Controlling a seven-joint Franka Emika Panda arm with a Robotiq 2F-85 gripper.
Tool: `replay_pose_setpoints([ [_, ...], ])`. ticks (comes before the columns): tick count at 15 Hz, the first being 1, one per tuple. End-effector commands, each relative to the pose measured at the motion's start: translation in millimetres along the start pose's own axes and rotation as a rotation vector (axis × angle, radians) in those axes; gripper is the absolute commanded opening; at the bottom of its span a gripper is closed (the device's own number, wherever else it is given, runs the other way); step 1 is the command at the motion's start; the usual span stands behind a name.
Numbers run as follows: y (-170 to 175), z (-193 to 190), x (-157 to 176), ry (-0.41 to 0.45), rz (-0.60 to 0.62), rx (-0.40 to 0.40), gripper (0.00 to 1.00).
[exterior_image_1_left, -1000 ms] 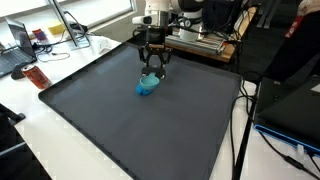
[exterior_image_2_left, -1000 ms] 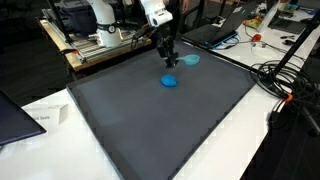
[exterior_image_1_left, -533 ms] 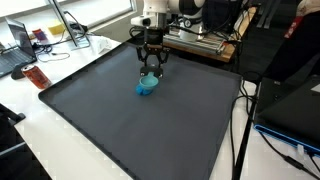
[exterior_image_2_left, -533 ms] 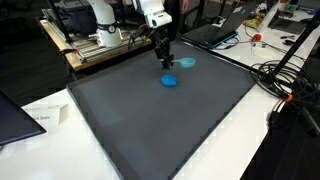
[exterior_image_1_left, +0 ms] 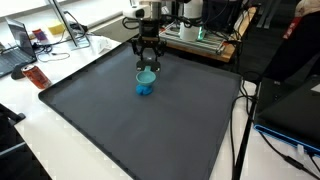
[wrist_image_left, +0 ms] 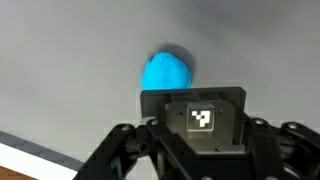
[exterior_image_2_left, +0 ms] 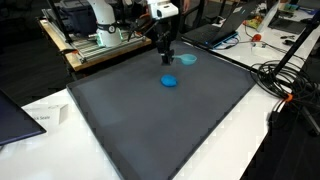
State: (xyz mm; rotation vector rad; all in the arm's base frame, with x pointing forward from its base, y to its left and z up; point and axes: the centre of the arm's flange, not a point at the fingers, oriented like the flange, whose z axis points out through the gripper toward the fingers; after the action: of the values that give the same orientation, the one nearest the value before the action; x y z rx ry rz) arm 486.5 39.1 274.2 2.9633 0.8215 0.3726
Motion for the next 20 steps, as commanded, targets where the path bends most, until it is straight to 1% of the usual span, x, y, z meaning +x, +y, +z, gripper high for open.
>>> replay_pose_setpoints([
  [1,5.8,-42.9,13.5,-0.048,0.012,0.016,0.35],
  [5,29.9,-58.9,9.7,-0.101,0.050,0.027,0.35],
  [8,47.2,-61.0,-0.1,-0.149,0.077,0.034,0.35],
  [10,55.7,-60.3,-6.3,-0.166,0.082,0.028,0.35],
  [16,72.2,-55.7,-20.0,-0.240,0.063,0.047,0.35],
  [18,75.5,-53.3,-23.4,-0.247,0.060,0.068,0.35],
  [19,67.2,-48.7,-23.0,-0.230,0.080,0.060,0.35],
  [20,67.7,-48.1,-24.0,-0.233,0.080,0.062,0.60],
])
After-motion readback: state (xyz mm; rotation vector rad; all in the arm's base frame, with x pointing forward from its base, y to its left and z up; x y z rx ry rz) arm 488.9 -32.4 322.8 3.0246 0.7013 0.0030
